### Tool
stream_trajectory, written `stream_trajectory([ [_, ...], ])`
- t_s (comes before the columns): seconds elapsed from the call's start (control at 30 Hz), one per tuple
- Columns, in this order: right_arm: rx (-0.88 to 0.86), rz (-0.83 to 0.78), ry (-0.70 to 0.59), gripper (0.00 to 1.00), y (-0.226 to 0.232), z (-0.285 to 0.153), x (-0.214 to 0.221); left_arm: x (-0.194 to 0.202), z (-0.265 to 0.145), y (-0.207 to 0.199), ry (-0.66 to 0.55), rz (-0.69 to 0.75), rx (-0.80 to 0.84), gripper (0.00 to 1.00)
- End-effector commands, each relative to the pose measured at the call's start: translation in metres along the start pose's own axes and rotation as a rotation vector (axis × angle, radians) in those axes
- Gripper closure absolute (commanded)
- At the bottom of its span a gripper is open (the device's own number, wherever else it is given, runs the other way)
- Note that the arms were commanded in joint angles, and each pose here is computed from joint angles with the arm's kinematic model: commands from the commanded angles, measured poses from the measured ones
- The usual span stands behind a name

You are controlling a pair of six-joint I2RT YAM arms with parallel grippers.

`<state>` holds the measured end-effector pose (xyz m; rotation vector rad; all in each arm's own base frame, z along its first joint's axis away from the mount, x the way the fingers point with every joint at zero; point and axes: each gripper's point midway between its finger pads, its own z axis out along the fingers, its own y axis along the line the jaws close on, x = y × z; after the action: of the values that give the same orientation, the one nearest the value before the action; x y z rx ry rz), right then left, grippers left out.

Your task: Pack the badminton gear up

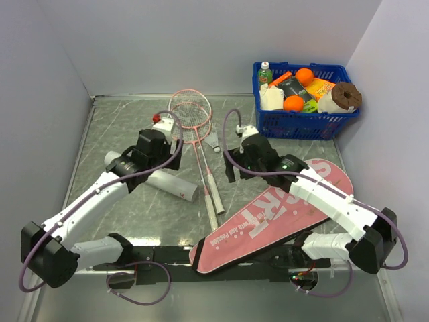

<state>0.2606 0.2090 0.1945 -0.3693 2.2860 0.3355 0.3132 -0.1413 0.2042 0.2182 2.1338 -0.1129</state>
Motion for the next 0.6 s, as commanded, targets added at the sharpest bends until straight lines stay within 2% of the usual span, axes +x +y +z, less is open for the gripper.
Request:
stream_trajectory([
  [0.0, -0.079, -0.073, 0.032, 0.00, 0.023, -0.003, 0.011, -0.001, -0.005, -0.001, 0.014, 0.240, -0.014, 0.04],
  [0.07, -0.120, -0.064, 0.055, 0.00, 0.031, -0.005, 0.024, 0.015, -0.004, -0.013, 0.042, 0.401, 0.058, 0.04],
  [0.2, -0.200, -0.049, 0.077, 0.00, 0.045, -0.013, 0.045, 0.029, -0.001, -0.022, 0.058, 0.561, 0.097, 0.04],
  [0.27, -0.206, -0.050, 0.084, 0.00, 0.043, -0.018, 0.057, 0.042, -0.002, -0.032, 0.077, 0.645, 0.174, 0.04],
  [0.33, -0.221, -0.049, 0.092, 0.00, 0.042, -0.025, 0.067, 0.055, -0.005, -0.042, 0.097, 0.684, 0.258, 0.04],
  [0.43, -0.238, -0.052, 0.098, 0.00, 0.039, -0.035, 0.080, 0.065, -0.007, -0.038, 0.122, 0.739, 0.274, 0.04],
  [0.57, -0.251, -0.047, 0.077, 0.00, 0.033, -0.048, 0.088, 0.079, -0.015, -0.046, 0.113, 0.802, 0.376, 0.04],
])
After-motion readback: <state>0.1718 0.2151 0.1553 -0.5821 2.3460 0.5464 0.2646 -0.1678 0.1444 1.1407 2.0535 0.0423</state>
